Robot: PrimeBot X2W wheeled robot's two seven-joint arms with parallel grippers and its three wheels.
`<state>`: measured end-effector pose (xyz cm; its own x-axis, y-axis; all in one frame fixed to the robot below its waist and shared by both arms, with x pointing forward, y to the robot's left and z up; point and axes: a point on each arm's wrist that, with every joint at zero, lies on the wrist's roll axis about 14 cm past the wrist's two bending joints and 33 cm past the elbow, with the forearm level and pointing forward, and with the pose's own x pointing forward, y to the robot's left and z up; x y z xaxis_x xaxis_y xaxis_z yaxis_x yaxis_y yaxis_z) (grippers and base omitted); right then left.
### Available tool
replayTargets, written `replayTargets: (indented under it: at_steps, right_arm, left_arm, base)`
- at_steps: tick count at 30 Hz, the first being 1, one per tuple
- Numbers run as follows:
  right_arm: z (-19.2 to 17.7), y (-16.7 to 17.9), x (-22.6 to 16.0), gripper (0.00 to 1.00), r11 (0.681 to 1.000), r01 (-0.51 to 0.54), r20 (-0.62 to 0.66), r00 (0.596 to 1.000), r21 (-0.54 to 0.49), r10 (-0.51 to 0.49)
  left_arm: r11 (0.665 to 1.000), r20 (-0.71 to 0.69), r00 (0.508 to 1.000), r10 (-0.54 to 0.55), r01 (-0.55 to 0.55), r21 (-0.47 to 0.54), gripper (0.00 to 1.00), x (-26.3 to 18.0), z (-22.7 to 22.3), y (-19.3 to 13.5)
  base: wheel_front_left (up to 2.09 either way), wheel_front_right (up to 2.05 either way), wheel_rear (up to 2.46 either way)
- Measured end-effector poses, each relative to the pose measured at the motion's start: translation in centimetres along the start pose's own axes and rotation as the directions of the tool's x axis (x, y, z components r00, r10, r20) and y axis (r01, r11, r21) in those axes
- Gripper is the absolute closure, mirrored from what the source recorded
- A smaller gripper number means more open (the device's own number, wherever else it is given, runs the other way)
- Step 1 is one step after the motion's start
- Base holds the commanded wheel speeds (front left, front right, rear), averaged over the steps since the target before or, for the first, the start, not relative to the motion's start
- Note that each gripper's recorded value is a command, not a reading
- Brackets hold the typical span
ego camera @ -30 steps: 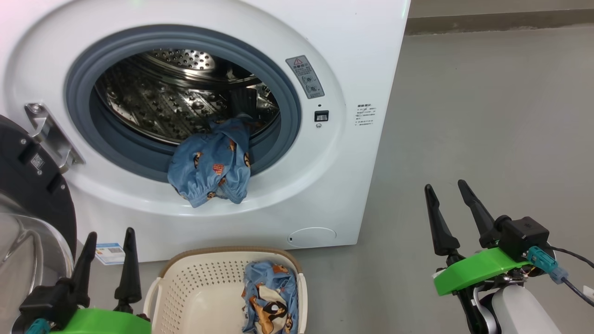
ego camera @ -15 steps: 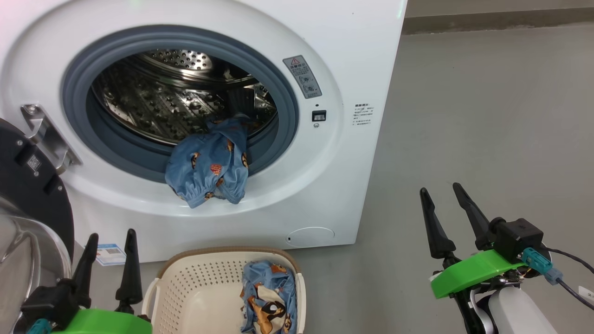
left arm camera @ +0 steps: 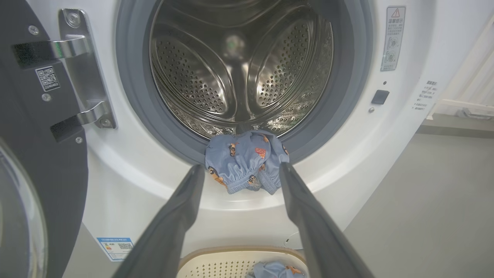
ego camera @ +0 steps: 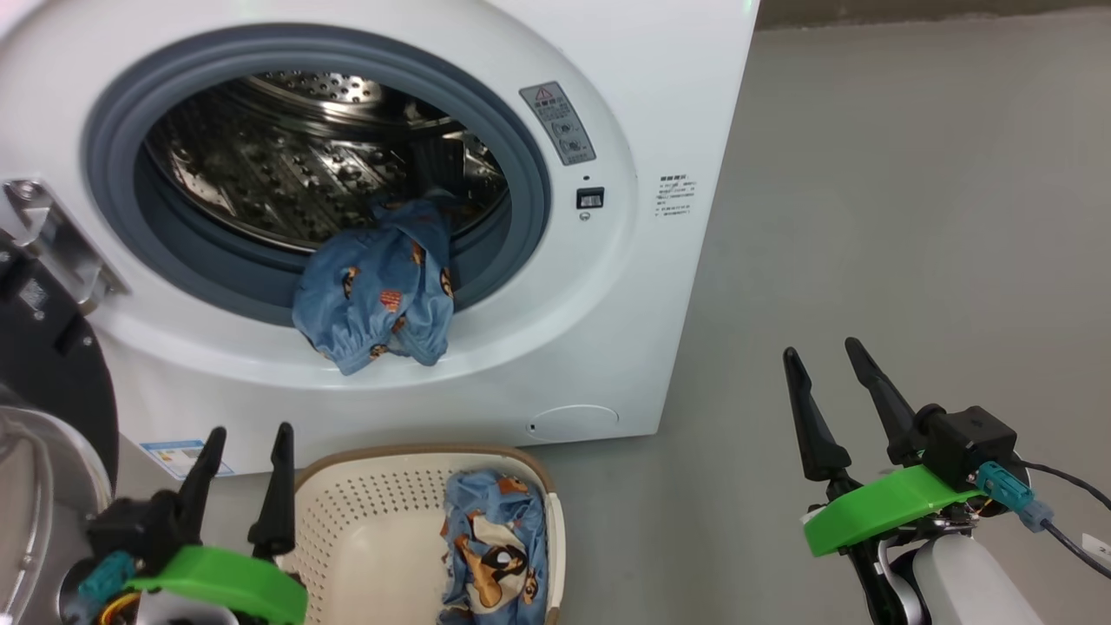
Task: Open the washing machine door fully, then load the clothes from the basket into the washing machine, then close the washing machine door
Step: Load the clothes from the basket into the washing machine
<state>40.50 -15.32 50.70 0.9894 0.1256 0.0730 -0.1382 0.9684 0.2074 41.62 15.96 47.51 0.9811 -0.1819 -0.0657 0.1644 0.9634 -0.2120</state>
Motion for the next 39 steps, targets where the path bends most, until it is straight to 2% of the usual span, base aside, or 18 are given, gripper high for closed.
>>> replayTargets:
  at_steps: [7, 11, 17, 28, 39]
  right_arm:
    - [-0.8, -0.9, 0.2, 0.00, 1.000, 0.022, -0.021, 1.000, -0.014, -0.022]
    - [-1.5, -1.6, 0.3, 0.00, 0.999, 0.042, -0.038, 0.998, -0.017, -0.042]
    - [-2.4, -2.6, 0.6, 0.00, 0.998, 0.067, -0.057, 0.996, -0.013, -0.067]
    - [-3.8, -4.7, 1.4, 0.00, 0.993, 0.121, -0.082, 0.989, -0.006, -0.121]
    - [-5.3, -6.5, 1.2, 0.00, 0.986, 0.169, -0.119, 0.979, -0.006, -0.169]
  left_arm:
    - [0.999, -0.093, 0.995, -0.043, 0.044, 0.004, 0.00, 3.4, -2.0, -0.5]
    - [0.999, -0.146, 0.988, -0.045, 0.042, -0.026, 0.00, 5.5, -3.5, -0.5]
    - [0.994, -0.220, 0.970, -0.104, 0.106, -0.001, 0.00, 8.5, -5.4, -1.4]
    - [0.993, -0.321, 0.941, -0.108, 0.117, 0.010, 0.00, 13.6, -9.3, 0.1]
    - [0.985, -0.393, 0.904, -0.169, 0.169, -0.035, 0.00, 16.3, -13.3, -2.0]
  base:
    - [0.00, 0.00, 0.00]
    - [0.00, 0.00, 0.00]
    - [0.00, 0.00, 0.00]
    - [0.00, 0.00, 0.00]
    - [0.00, 0.00, 0.00]
